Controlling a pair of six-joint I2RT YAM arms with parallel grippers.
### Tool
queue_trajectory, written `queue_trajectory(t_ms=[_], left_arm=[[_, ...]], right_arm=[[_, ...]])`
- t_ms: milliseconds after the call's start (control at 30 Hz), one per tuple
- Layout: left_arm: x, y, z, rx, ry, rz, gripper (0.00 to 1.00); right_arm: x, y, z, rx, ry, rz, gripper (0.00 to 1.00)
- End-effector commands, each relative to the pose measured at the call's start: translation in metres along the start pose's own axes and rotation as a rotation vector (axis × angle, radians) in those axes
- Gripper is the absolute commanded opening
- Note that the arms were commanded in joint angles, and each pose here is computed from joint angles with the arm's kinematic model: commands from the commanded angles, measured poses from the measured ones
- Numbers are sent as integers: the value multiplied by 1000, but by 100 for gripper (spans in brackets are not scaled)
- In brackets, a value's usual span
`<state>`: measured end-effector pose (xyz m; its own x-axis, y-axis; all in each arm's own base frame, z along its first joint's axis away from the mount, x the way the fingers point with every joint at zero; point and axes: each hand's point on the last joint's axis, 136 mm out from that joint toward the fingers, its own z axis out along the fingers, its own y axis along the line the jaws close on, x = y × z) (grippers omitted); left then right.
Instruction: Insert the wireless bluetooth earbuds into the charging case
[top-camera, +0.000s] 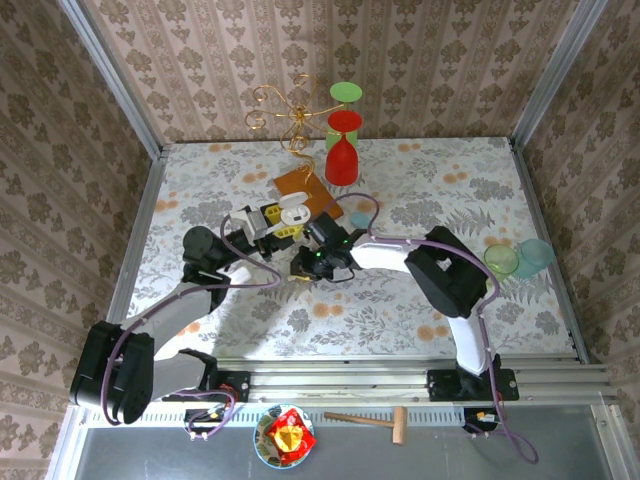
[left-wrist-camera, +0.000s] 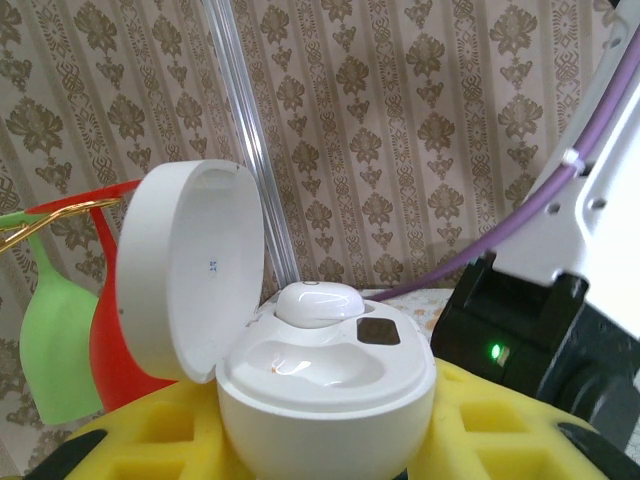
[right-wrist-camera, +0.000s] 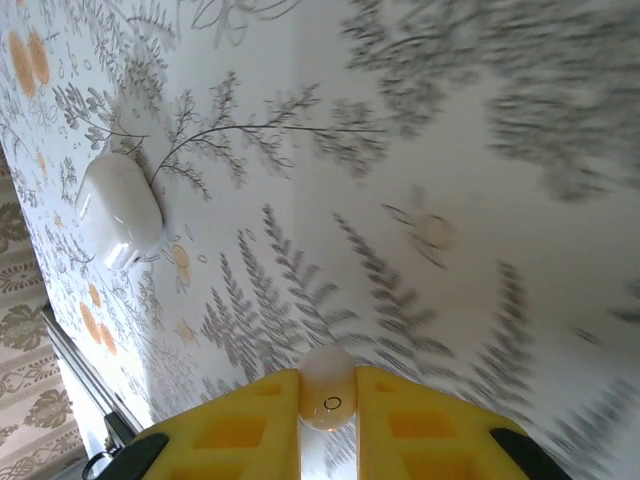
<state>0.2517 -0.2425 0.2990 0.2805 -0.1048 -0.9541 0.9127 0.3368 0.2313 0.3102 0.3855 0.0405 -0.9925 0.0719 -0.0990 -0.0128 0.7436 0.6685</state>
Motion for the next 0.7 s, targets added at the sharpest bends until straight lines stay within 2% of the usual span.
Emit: queue_trajectory(t_ms=[0, 333, 500, 667], left_arm=[[-7, 1, 4, 8, -15, 40, 27], [7, -5, 13, 45, 13, 35, 27], [23, -9, 20, 60, 64, 42, 27], [45, -2, 21, 28, 104, 46, 27]], right_arm=[[-3, -21, -30, 83, -57, -14, 18], [12, -98, -94, 349, -125, -25, 18], [15, -111, -120, 404, -173, -16, 18], [10, -105, -151, 436, -239, -34, 19]])
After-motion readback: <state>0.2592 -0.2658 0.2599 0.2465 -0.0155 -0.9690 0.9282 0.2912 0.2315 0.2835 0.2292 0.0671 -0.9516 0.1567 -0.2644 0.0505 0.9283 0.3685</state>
